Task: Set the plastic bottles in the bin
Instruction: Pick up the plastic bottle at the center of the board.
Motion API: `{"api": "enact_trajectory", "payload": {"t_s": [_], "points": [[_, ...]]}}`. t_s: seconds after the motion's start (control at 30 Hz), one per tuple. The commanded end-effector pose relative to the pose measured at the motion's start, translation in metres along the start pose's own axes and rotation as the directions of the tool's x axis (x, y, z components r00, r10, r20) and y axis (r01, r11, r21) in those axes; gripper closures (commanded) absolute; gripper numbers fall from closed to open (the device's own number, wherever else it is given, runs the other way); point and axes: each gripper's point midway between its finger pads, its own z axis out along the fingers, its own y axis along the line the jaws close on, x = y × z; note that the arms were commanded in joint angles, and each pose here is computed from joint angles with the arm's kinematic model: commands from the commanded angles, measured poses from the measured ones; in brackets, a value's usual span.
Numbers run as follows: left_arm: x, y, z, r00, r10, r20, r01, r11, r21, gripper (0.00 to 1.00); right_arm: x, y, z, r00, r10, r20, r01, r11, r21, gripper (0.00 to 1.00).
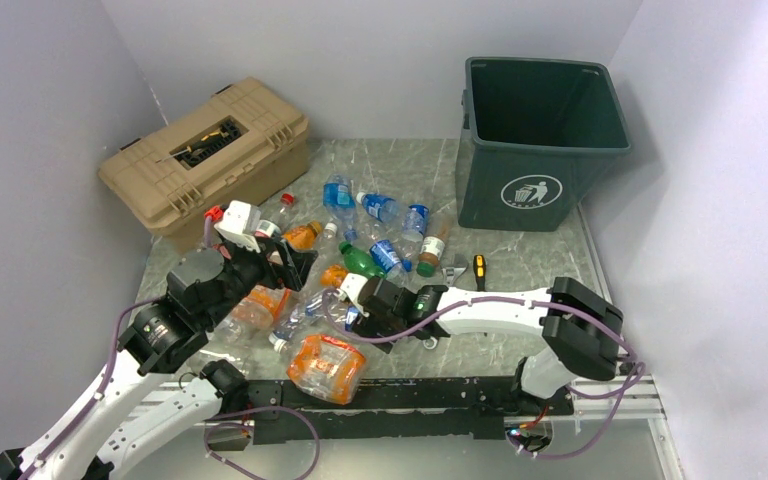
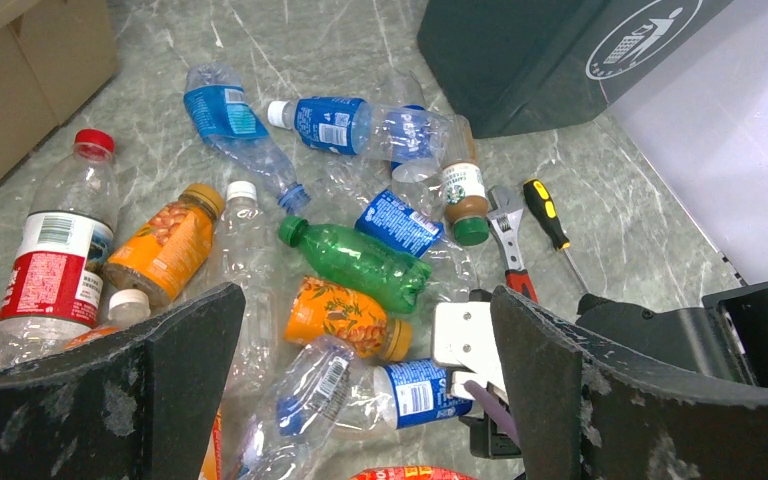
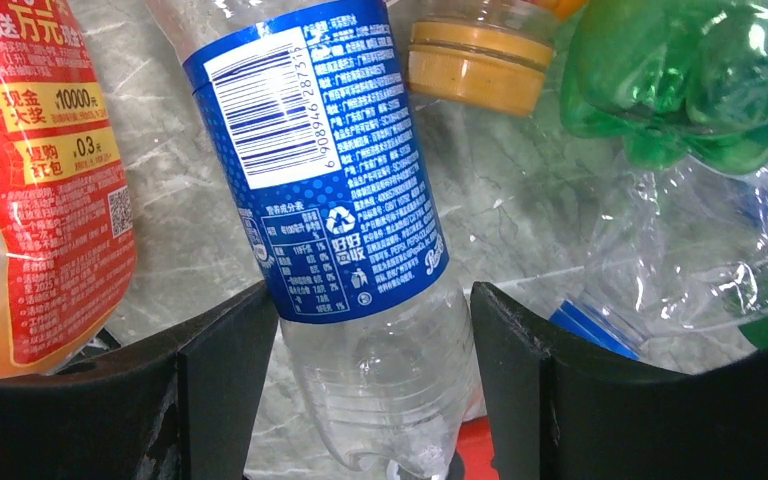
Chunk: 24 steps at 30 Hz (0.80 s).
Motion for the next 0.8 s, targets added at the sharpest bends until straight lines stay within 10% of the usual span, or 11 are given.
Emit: {"api": "enact_trajectory", "payload": {"t_s": [0.0,0.17,0.33,0.77], "points": [[-0.012,-0.007,-0.001,0.999,0.010,0.034,-0.011,1.000,0.029,0.00,0.010,0.004,0.013,0.999,-0.016,-0.033,0.016,1.000,-0.009,0.27],[-0.012,-0.007,-0.001,0.999,0.008,0.035,-0.009,1.000,0.029,0.00,0.011,0.000,0.015,0.999,-0.004,-0.042,0.005,1.000,0.016,0.28],[-0.011,-0.007,-0.001,0.999,0.006,0.033,-0.007,1.000,0.030,0.01,0.007,-0.006,-0.001,1.000,0.013,-0.026,-0.012,0.999,0.049,0.50],[-0.019,0.002,-0.008,0.995,-0.027,0.091,0.028,1.000,-0.007,0.00,-0.029,-0.009,-0.116,0.990,0.040,0.139,-0.043,0.999,0.021,0.52]]}}
